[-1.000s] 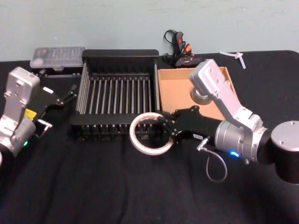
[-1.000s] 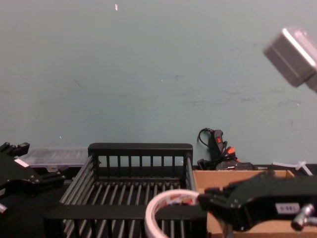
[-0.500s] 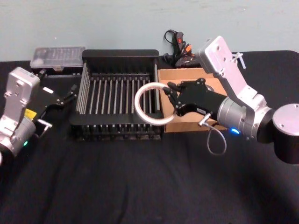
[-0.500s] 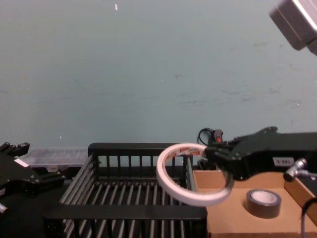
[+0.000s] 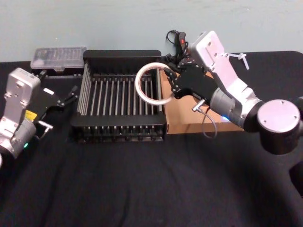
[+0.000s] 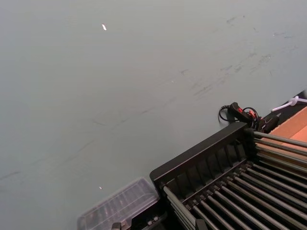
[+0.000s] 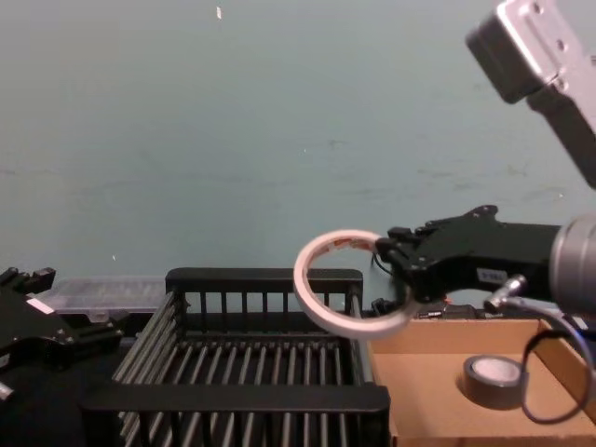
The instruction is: Pick up the white tape and place it into the black box , Pick up the silver tape and place it into the brown box.
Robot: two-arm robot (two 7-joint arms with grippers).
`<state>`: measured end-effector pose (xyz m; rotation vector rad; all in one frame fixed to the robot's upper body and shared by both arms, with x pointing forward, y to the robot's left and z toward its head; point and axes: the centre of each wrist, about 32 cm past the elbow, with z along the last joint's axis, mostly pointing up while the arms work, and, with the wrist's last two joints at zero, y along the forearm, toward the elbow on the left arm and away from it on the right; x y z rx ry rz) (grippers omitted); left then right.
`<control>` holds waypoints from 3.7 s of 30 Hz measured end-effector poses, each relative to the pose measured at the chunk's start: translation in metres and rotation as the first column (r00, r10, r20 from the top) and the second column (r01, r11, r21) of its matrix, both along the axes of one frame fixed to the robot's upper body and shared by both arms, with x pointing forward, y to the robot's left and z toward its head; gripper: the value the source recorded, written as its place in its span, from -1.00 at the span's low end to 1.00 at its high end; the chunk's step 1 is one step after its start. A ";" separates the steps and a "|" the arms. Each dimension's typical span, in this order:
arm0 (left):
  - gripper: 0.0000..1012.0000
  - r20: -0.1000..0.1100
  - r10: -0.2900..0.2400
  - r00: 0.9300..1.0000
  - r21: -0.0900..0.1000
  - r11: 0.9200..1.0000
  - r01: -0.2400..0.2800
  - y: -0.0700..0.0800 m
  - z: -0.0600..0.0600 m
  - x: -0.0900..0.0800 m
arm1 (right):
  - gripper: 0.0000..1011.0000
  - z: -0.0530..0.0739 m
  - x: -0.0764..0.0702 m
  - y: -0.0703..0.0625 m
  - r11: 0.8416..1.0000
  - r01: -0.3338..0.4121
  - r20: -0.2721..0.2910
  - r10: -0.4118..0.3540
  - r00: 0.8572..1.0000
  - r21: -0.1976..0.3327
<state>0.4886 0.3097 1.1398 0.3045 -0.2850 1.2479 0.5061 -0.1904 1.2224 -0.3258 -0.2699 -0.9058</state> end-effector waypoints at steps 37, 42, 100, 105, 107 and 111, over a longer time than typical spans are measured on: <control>0.98 0.000 0.000 1.000 0.000 1.000 0.000 0.000 0.000 0.000 | -0.81 -0.052 0.071 0.058 0.995 -0.010 0.082 0.018 0.996 -0.100; 0.98 0.000 0.000 1.000 0.000 1.000 0.000 0.000 0.000 0.000 | -0.81 -0.054 0.071 0.061 0.995 -0.016 0.072 0.024 0.997 -0.103; 0.98 0.000 0.000 1.000 0.000 1.000 0.000 0.000 0.000 0.000 | 0.98 -0.045 0.065 0.054 0.997 -0.012 0.091 0.020 0.996 -0.079; 0.98 0.000 0.000 1.000 0.000 1.000 0.000 0.000 0.000 0.000 | 0.98 -0.036 0.056 0.045 0.998 0.019 0.121 -0.012 0.993 -0.060; 0.98 0.000 0.000 1.000 0.000 1.000 0.000 0.000 0.000 0.000 | 0.98 -0.032 0.051 0.039 0.998 0.040 0.132 -0.032 0.991 -0.053; 0.98 0.000 0.000 1.000 0.000 1.000 0.000 0.000 0.000 0.000 | 0.98 -0.029 0.042 0.030 0.997 0.070 0.141 -0.063 0.988 -0.045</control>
